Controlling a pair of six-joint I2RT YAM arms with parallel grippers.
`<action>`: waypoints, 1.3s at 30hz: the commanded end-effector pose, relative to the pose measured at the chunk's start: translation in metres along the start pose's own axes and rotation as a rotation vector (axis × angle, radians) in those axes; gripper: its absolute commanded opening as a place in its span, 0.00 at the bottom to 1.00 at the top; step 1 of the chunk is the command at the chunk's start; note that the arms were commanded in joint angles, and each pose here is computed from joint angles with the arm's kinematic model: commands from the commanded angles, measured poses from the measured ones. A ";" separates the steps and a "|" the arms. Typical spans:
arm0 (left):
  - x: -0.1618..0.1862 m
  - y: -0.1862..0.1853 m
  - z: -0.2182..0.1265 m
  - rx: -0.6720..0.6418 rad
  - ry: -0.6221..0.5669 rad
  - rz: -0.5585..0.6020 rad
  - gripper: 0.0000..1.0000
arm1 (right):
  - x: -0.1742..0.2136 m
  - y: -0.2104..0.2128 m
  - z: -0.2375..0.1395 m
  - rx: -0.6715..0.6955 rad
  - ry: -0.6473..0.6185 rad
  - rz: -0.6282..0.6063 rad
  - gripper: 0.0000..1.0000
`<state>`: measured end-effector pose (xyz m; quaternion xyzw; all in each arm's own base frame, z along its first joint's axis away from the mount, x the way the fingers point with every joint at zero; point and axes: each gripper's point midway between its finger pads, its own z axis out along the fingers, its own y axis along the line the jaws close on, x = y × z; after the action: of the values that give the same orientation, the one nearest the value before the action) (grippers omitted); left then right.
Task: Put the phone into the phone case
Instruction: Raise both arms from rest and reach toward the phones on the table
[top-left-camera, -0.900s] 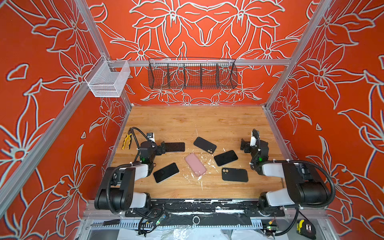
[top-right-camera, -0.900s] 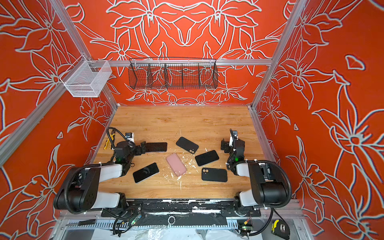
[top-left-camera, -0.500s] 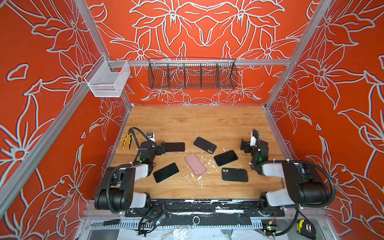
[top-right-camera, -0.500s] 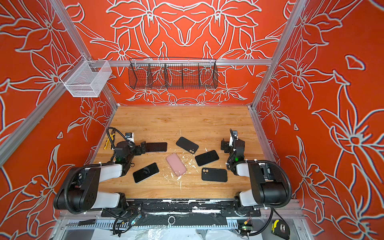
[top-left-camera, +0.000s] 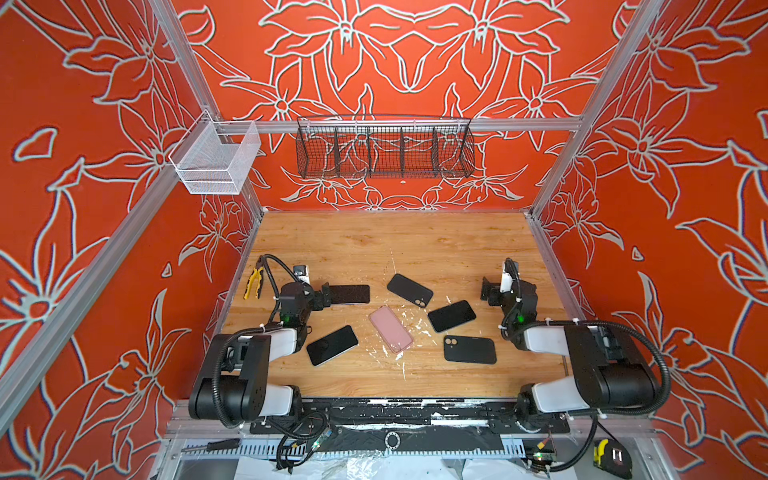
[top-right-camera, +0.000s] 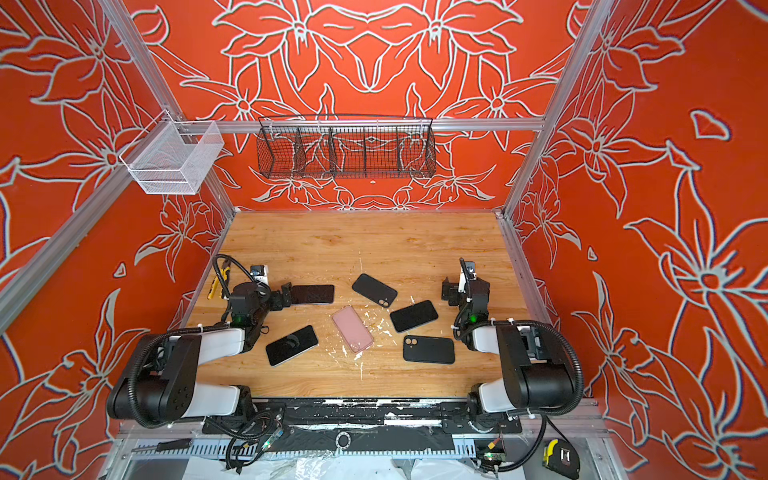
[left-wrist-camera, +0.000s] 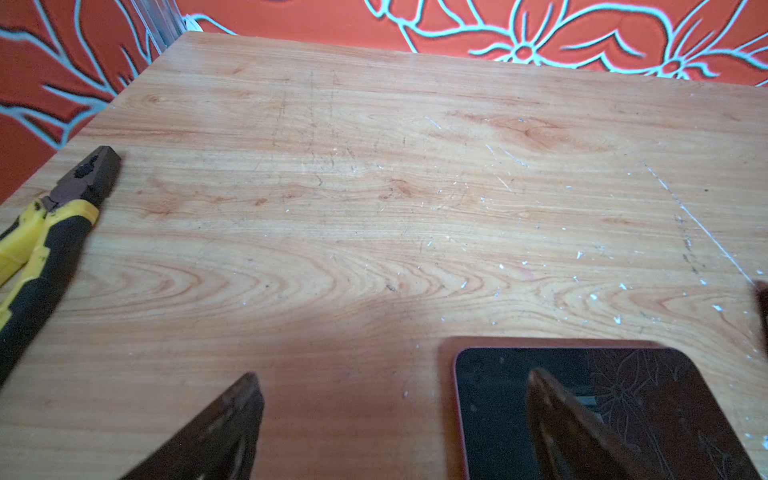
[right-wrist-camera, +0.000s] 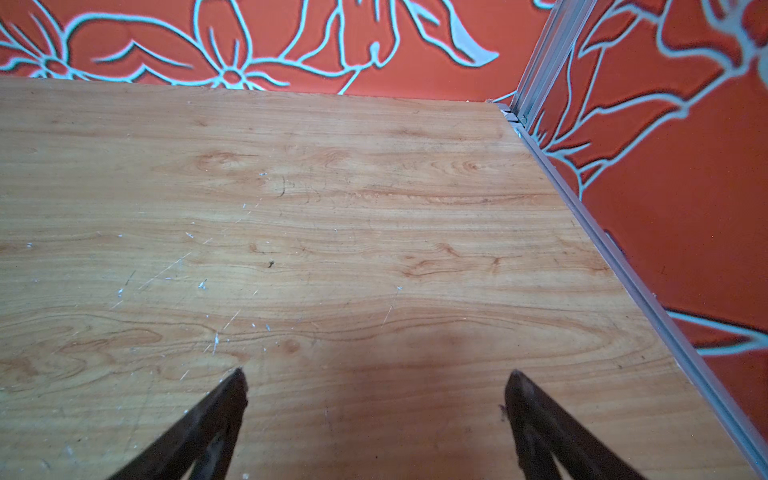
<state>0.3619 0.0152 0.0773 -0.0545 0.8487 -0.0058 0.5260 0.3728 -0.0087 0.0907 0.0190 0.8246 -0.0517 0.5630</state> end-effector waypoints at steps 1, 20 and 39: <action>-0.019 0.015 -0.006 -0.080 -0.046 -0.037 0.97 | -0.006 -0.003 -0.004 0.012 -0.029 0.016 0.98; -0.173 -0.055 -0.130 0.312 -0.071 -0.567 0.97 | -0.154 -0.017 -0.147 -0.144 -0.254 0.729 0.98; -0.095 -0.181 -0.164 0.570 0.367 -0.303 0.97 | -0.068 0.018 -0.136 -0.111 0.614 0.410 0.98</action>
<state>0.2791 -0.1458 0.2675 -0.0344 0.8505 -0.3306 0.4077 0.2925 0.0183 0.2303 0.1850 0.9019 0.1175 0.3722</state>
